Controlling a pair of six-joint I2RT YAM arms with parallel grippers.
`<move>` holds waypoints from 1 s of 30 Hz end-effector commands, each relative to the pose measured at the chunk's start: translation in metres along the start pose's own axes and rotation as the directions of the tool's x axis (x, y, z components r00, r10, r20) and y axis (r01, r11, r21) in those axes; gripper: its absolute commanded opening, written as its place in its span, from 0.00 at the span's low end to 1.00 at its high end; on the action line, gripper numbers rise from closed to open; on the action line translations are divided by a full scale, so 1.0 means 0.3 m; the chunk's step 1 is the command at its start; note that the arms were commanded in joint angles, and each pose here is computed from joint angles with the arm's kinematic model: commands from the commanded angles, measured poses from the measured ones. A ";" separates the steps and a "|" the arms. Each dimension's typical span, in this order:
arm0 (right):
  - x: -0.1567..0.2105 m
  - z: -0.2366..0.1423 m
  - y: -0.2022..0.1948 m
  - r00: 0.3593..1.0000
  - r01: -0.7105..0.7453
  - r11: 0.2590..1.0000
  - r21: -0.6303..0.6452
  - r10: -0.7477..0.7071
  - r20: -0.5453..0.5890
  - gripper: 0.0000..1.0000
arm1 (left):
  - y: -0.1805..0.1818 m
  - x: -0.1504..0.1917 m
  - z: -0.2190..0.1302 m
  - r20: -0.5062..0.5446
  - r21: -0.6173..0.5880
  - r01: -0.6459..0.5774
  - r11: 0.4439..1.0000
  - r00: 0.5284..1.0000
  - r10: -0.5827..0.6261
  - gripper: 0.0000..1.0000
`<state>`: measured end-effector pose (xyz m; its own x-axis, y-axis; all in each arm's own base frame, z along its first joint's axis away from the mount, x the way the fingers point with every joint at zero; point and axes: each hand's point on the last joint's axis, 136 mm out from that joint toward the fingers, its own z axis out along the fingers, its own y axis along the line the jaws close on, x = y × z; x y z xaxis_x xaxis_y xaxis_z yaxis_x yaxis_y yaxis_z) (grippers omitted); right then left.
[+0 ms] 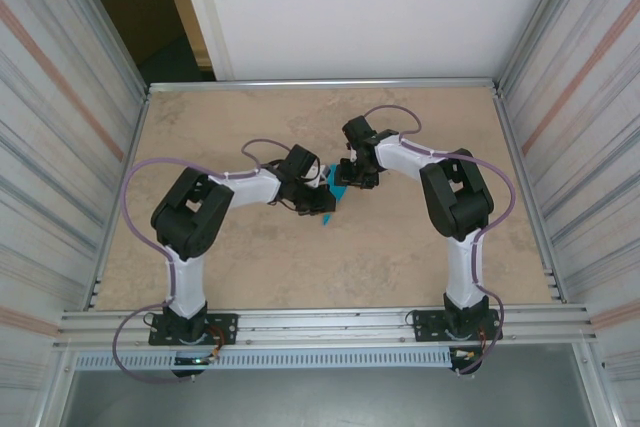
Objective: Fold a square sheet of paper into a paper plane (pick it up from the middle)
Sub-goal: Fold the wing for the fifth time at the center of the table.
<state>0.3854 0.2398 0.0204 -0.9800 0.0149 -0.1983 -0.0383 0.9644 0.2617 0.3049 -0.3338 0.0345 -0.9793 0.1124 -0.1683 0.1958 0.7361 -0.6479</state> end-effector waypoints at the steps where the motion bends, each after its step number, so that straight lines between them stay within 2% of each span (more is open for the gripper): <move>1: 0.086 0.119 -0.100 0.995 0.011 0.993 0.114 0.000 -0.098 0.50 | -0.081 -0.056 -0.064 0.075 0.049 -0.044 0.998 0.996 0.040 0.15; 8: 0.093 0.130 -0.111 0.994 0.013 0.992 0.126 0.000 -0.107 0.48 | -0.017 -0.080 -0.069 0.107 -0.007 0.004 1.000 0.994 -0.004 0.16; 30: 0.115 0.152 -0.123 0.990 0.006 0.989 0.147 0.015 -0.138 0.47 | 0.033 -0.004 0.018 -0.002 -0.059 0.036 0.998 0.999 -0.036 0.15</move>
<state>0.3855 0.2379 0.0178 -0.9837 0.0132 -0.1793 -0.0309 0.9700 0.2412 0.3099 -0.3286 0.0269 -0.9839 0.0792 -0.1603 0.1628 0.7671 -0.6206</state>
